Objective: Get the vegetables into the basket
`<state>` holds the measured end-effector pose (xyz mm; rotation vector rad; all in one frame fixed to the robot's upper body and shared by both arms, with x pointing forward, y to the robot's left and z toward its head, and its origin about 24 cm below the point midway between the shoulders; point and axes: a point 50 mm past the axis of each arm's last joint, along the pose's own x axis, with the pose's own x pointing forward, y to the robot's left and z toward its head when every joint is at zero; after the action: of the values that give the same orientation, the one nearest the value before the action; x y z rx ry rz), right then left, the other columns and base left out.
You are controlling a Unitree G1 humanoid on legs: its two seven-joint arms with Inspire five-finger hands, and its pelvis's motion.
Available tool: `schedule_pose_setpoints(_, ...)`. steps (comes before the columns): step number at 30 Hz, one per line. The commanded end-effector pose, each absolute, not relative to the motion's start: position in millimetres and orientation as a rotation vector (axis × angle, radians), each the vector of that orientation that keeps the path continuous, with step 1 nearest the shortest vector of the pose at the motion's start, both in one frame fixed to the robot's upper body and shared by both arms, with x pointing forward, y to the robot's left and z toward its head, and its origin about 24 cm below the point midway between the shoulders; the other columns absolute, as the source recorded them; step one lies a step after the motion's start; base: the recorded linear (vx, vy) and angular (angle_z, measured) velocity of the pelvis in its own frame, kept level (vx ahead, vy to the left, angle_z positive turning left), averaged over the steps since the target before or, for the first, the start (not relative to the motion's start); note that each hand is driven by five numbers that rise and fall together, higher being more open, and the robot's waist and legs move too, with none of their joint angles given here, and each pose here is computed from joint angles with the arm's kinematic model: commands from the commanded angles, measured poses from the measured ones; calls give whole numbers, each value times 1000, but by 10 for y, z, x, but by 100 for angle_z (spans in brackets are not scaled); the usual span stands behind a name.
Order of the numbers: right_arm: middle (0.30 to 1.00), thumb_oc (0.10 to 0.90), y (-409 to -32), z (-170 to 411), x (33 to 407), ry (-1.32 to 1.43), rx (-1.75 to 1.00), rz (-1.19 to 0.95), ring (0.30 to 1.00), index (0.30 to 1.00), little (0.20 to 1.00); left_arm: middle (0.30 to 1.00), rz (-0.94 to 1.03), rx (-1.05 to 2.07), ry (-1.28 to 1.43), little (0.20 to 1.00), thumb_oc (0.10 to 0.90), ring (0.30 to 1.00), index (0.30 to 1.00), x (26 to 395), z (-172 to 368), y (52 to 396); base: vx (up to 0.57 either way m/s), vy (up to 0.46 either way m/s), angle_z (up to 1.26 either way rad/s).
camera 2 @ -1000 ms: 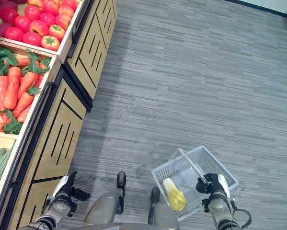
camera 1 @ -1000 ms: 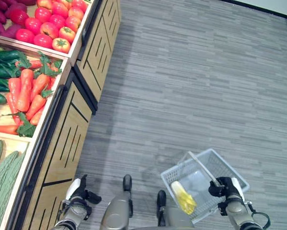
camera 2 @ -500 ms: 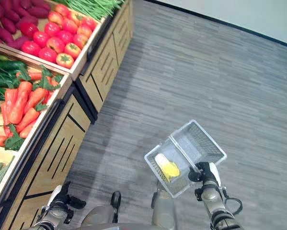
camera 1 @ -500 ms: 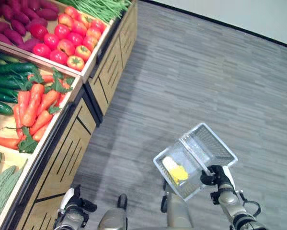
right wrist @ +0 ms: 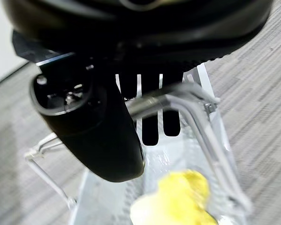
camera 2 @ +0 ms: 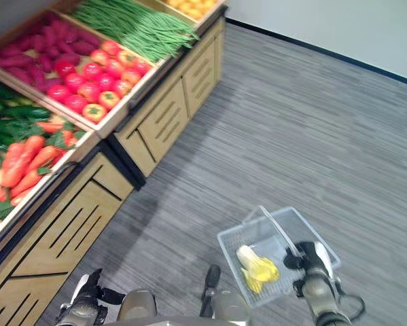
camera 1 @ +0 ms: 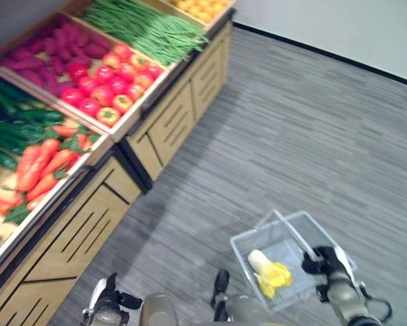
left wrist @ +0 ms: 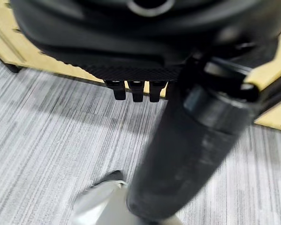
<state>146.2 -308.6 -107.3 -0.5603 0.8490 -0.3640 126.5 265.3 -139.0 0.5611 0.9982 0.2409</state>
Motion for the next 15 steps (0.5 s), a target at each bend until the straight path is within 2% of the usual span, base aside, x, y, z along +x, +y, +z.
schedule_pose_setpoints(1,300,400,-3417,-746,1599,678,-589,-506,300,300,300,1000,226,593,1002,1000,900,1000,1000,1194,-1390,2702,370,97,0)
schedule_pose_setpoints(6,300,400,-3319,-788,1615,678,-593,-466,300,300,300,1000,203,621,1035,1000,900,1000,1000,1105,-1406,2746,218,141,-37)
schedule_pose_setpoints(15,300,400,-3232,-865,1628,713,-581,-442,300,300,300,1000,243,644,998,1000,900,1000,1000,1228,-1320,2876,110,134,-3)
